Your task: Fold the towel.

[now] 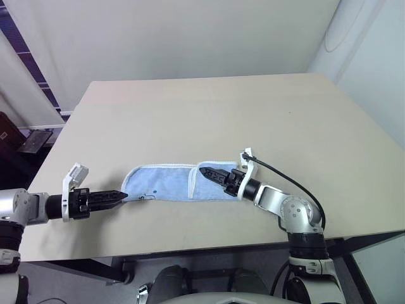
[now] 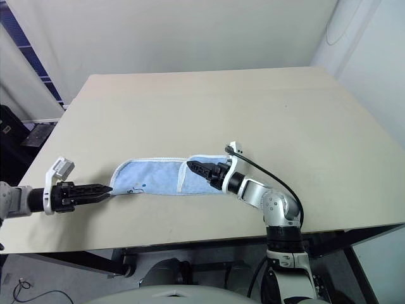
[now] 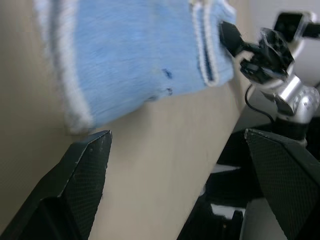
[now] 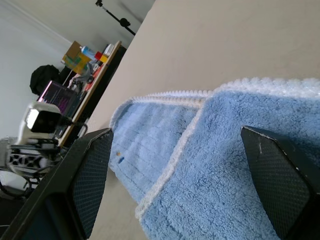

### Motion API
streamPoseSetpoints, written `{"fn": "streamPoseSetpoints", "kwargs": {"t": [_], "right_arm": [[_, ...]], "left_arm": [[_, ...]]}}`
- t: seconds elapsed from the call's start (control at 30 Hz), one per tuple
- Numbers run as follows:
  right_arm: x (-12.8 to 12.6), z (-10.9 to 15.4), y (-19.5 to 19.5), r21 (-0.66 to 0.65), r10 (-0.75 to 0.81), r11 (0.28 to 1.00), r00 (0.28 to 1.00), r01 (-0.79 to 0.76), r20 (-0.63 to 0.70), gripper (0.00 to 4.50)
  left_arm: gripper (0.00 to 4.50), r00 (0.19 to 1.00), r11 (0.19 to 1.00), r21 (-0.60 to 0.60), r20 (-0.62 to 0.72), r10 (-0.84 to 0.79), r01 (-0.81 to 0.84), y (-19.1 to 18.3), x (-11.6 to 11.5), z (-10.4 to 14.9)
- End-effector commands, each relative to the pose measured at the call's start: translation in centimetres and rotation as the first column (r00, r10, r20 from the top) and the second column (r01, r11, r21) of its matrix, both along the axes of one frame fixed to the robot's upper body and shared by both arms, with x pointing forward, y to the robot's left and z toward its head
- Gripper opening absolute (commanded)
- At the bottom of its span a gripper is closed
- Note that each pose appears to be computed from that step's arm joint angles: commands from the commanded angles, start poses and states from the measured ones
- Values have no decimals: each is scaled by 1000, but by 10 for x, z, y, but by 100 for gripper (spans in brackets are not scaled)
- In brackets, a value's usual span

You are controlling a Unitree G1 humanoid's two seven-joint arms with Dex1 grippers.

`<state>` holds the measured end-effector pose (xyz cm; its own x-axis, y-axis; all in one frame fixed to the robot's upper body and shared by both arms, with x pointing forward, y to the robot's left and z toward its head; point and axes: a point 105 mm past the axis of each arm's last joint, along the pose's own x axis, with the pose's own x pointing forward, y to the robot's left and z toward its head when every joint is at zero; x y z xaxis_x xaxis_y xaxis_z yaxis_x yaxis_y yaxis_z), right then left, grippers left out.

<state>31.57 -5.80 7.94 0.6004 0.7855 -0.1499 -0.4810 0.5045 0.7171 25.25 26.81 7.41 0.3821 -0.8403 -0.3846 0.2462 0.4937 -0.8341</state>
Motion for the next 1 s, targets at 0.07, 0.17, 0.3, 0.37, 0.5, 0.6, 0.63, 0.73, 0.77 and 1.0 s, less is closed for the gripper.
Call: {"fn": "streamPoseSetpoints", "kwargs": {"t": [0.07,0.17,0.3,0.37,0.5,0.6,0.63,0.73,0.77,1.0], "right_arm": [[5,12,1,20,-3,1000,999,2,33,423],[6,11,0,16,-9,1000,999,8,32,423],[8,11,-3,17,-34,999,999,33,28,423],[9,11,-4,18,-40,999,999,40,27,423],[11,10,-7,15,-63,998,998,63,22,423],[12,10,-7,14,-69,998,997,69,23,423],[12,9,-8,13,-72,997,997,72,21,423],[13,7,-9,7,-83,996,996,83,16,427],[14,7,-9,6,-86,996,996,85,15,427],[17,7,-11,10,-99,995,995,98,10,427]], "left_arm": [[450,1000,1000,-15,9,-21,21,-5,0,5],[450,1000,1000,-2,-19,3,-4,-4,3,-2],[450,986,992,42,-111,125,-121,3,16,-18],[450,983,990,46,-116,141,-136,4,19,-20],[450,984,989,30,-109,144,-142,2,25,-15],[450,983,989,31,-106,150,-147,4,26,-14],[450,982,987,34,-102,157,-154,5,27,-13],[411,981,985,41,-93,170,-167,10,29,-12],[388,981,985,42,-91,171,-167,10,29,-12],[129,978,980,18,-67,197,-197,14,35,-4]]}}
